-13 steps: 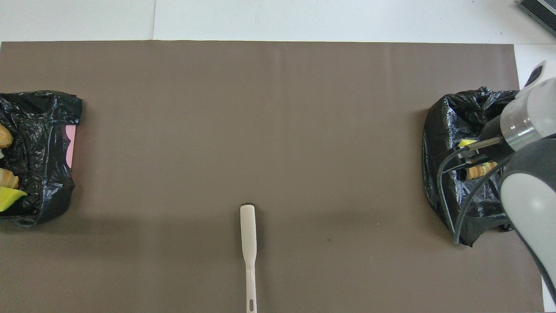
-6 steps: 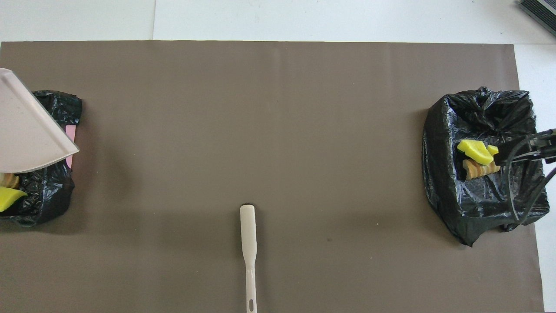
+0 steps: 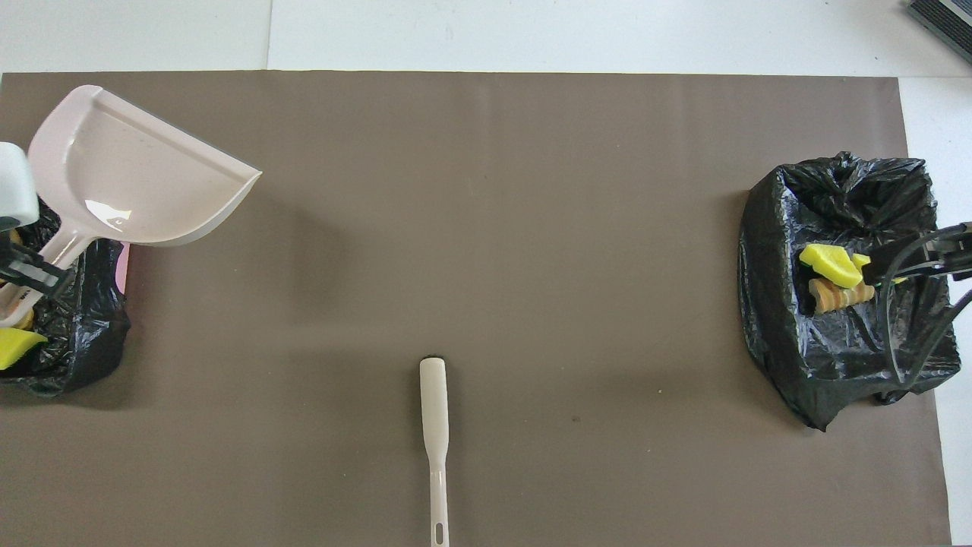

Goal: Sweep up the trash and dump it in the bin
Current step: 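Bring the dustpan back and set it on the mat with the left gripper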

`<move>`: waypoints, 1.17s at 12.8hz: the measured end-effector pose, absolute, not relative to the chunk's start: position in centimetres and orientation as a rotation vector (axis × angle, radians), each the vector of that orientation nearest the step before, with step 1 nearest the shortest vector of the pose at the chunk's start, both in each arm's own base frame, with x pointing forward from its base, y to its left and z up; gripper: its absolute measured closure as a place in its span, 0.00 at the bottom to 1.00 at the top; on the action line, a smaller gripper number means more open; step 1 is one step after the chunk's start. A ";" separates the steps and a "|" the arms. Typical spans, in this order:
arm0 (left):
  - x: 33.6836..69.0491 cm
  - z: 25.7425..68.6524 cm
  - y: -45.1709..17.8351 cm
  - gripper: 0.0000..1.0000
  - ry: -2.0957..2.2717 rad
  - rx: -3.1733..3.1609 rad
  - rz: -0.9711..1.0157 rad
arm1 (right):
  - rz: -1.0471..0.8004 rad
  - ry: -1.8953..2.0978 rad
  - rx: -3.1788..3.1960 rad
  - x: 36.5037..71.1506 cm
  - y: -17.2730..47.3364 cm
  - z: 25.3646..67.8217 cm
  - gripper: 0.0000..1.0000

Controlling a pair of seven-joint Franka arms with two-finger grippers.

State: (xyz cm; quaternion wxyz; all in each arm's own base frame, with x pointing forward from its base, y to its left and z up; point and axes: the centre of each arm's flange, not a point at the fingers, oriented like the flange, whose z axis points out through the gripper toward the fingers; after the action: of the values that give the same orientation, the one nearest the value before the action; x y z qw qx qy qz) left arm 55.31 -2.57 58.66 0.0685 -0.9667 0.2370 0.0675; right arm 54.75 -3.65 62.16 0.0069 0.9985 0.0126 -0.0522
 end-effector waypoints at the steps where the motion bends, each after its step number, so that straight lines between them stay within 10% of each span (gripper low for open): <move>1: 55.3 58.2 -5.0 0.69 0.654 -2.937 0.172 | -0.162 0.048 3.123 54.8 -3.4 62.2 0.00; 6: 55.3 55.0 -17.7 0.69 0.329 -3.129 -0.104 | -0.049 0.011 3.117 55.7 -3.3 62.7 0.00; 15: 52.8 40.4 -37.1 0.69 0.188 -3.242 0.037 | -0.020 -0.143 3.114 55.8 -2.2 63.0 0.00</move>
State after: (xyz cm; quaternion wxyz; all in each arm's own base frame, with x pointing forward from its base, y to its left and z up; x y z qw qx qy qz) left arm 52.79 -37.09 40.41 -0.0529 -0.9969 0.0579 0.0114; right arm 55.82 -2.20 62.97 0.0123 0.9989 -0.0457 -0.0063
